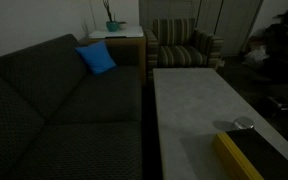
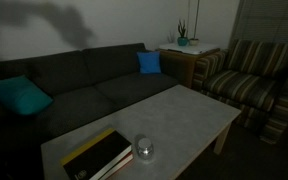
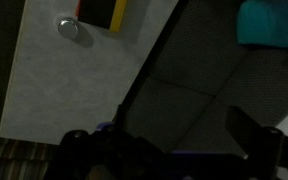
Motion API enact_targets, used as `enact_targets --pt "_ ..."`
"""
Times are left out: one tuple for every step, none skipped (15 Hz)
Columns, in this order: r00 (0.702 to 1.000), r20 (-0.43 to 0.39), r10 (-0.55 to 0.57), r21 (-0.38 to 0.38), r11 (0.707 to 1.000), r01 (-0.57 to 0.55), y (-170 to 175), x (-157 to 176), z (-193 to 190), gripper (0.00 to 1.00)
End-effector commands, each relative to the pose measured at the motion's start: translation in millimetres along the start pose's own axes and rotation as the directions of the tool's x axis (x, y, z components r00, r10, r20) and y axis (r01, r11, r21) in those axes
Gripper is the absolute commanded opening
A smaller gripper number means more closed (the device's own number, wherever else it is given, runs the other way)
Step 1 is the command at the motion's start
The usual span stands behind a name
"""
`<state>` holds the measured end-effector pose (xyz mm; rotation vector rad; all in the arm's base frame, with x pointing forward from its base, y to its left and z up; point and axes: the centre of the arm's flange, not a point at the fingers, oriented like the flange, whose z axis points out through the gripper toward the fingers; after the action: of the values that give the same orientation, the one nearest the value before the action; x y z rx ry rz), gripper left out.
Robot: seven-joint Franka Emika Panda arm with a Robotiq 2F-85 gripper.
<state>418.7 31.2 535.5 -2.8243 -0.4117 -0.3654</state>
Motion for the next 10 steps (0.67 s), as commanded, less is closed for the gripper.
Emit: enact_targets --pt "1.000 0.000 0.000 0.000 1.000 0.000 0.0 0.0 0.0 1.00" --pt "1.000 0.000 0.000 0.000 1.000 0.000 0.0 0.0 0.0 1.00" --pt "1.000 0.000 0.000 0.000 1.000 0.000 0.0 0.0 0.0 1.00" --pt "1.000 0.000 0.000 0.000 1.000 0.000 0.0 0.0 0.0 1.00" --pt "1.000 0.000 0.000 0.000 1.000 0.000 0.0 0.0 0.0 1.00" --pt "1.000 0.000 0.000 0.000 1.000 0.000 0.0 0.0 0.0 1.00" --pt "1.000 0.000 0.000 0.000 1.000 0.000 0.0 0.0 0.0 1.00" --pt "1.000 0.000 0.000 0.000 1.000 0.000 0.0 0.0 0.0 1.00" --pt "1.000 0.000 0.000 0.000 1.000 0.000 0.0 0.0 0.0 1.00" --pt "1.000 0.003 -0.003 0.006 1.000 0.003 1.9 1.5 2.2 1.00"
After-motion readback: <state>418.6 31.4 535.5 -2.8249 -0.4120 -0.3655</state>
